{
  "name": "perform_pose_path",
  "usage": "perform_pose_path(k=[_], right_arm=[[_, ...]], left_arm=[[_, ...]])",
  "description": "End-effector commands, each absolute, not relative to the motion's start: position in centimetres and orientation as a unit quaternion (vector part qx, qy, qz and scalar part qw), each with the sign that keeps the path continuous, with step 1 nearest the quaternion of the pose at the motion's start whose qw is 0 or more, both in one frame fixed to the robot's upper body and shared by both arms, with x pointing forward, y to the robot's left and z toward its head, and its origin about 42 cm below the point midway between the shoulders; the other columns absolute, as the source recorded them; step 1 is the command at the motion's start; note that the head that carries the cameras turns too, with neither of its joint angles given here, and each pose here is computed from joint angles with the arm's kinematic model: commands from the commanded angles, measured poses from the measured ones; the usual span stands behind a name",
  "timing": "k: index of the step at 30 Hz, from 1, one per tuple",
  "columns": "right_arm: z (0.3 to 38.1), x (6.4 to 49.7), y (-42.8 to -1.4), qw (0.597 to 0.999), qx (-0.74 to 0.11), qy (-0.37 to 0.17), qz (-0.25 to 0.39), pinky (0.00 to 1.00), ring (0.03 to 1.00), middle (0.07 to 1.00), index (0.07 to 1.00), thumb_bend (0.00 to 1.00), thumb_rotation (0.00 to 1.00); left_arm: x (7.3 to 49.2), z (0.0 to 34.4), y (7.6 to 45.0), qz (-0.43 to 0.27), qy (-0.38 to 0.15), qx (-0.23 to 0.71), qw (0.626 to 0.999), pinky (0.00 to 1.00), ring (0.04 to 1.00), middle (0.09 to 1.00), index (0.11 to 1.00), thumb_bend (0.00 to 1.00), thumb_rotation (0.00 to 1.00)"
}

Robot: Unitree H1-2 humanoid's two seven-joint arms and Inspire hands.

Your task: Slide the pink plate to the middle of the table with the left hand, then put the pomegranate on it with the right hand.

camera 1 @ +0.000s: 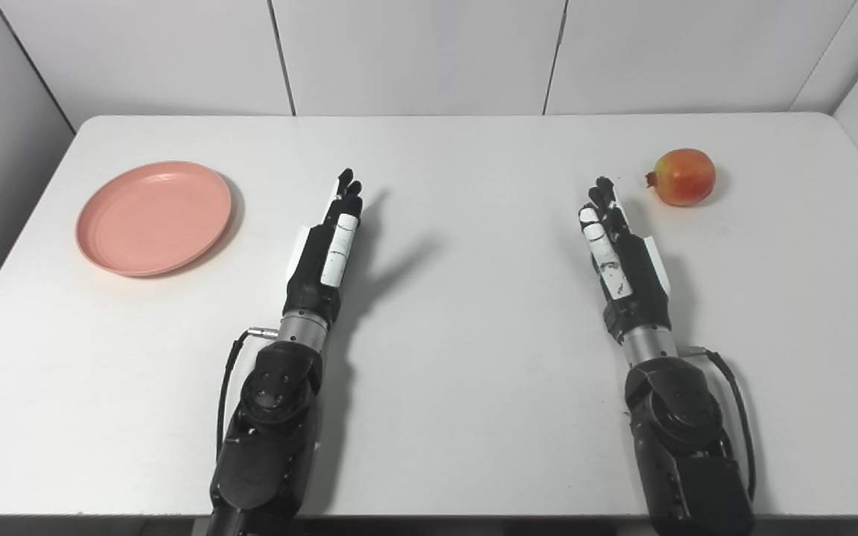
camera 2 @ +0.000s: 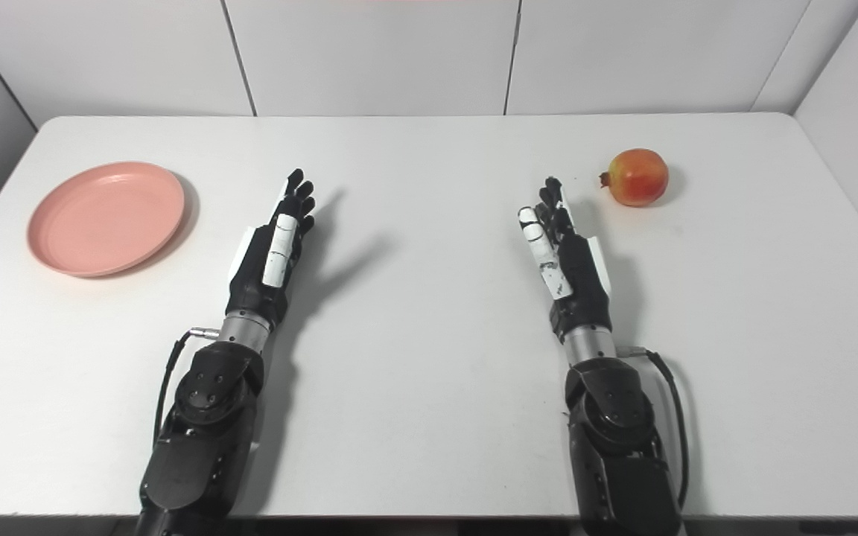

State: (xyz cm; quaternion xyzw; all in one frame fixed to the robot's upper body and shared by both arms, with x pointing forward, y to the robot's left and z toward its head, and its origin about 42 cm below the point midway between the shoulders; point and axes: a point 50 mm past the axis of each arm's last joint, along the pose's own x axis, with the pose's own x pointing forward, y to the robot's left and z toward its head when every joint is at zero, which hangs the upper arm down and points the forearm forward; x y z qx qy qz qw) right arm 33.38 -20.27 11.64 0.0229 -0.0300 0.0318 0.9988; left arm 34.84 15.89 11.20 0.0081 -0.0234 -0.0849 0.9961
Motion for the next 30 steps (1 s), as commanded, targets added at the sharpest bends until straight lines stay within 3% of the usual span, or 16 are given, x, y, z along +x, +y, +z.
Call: perform_pose_path(k=[1,30], right_arm=[[12.74,33.84,-19.95,0.997,0.031,-0.066,0.031,1.00,1.000,1.000,1.000,0.72,0.79],[12.19,33.53,-19.74,0.998,0.037,-0.050,0.024,1.00,1.000,1.000,1.000,0.73,0.75]], left_arm=[[35.36,12.52,15.26,-0.081,-0.054,-0.005,0.995,1.00,1.000,1.000,1.000,0.74,1.00],[35.25,11.82,15.41,-0.082,-0.057,0.020,0.995,1.00,1.000,1.000,1.000,0.76,1.00]])
